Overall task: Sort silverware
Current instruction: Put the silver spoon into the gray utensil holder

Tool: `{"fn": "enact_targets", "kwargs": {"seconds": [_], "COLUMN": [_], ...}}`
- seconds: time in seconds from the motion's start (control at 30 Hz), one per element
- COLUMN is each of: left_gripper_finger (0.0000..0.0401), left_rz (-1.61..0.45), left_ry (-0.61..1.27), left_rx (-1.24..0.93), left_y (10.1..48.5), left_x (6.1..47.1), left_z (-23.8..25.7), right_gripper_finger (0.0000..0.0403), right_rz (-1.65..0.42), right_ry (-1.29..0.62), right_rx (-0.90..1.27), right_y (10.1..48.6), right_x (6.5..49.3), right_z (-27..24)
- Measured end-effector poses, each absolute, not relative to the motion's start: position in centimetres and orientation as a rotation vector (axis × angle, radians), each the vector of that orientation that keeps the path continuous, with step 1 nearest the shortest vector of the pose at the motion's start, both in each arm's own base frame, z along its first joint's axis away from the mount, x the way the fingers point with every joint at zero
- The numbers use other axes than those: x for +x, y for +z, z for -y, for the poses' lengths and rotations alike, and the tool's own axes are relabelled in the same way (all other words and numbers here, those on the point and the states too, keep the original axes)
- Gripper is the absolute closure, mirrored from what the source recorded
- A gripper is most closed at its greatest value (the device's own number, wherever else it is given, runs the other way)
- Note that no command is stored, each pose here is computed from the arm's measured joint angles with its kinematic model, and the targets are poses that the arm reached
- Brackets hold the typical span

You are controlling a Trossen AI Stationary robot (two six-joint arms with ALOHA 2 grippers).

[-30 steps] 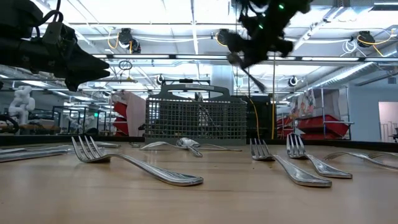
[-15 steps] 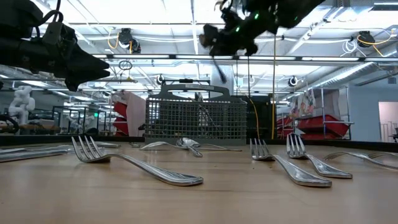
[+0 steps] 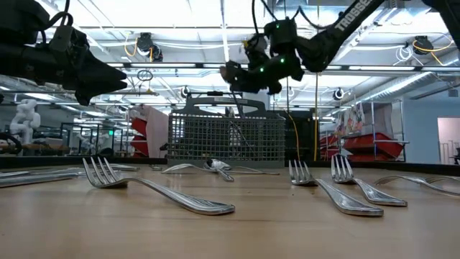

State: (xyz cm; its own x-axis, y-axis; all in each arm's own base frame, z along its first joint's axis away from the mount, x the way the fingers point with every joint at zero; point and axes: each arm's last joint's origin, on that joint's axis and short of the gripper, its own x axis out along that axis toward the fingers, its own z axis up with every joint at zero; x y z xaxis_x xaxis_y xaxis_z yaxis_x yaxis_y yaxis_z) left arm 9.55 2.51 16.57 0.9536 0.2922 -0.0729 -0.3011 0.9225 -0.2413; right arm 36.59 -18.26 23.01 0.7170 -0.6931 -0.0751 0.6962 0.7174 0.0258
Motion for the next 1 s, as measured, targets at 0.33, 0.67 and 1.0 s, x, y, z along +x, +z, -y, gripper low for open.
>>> {"fn": "enact_targets", "kwargs": {"seconds": [0.33,0.67,1.0], "left_gripper_finger": [0.0237,0.0237,0.0237], "left_rz": [-0.035,-0.035,-0.035], "left_ry": [0.305,0.305,0.305], "left_rx": [-0.253,-0.253,-0.254], "left_y": [16.6,16.6,16.6], "left_x": [9.6,9.6,9.6], "left_z": [-2.5,-2.5,-2.5], "right_gripper_finger": [0.0399,0.0345,0.0305], "right_rz": [-0.112,-0.106,-0.127], "right_ry": [-0.739,-0.745,-0.682], "right_rx": [0.094,0.132,-0.005], "right_y": [20.2,20.1,26.5], "right_x": [36.7,36.6,34.5], "right_z": [18.5,18.7,16.1]}}
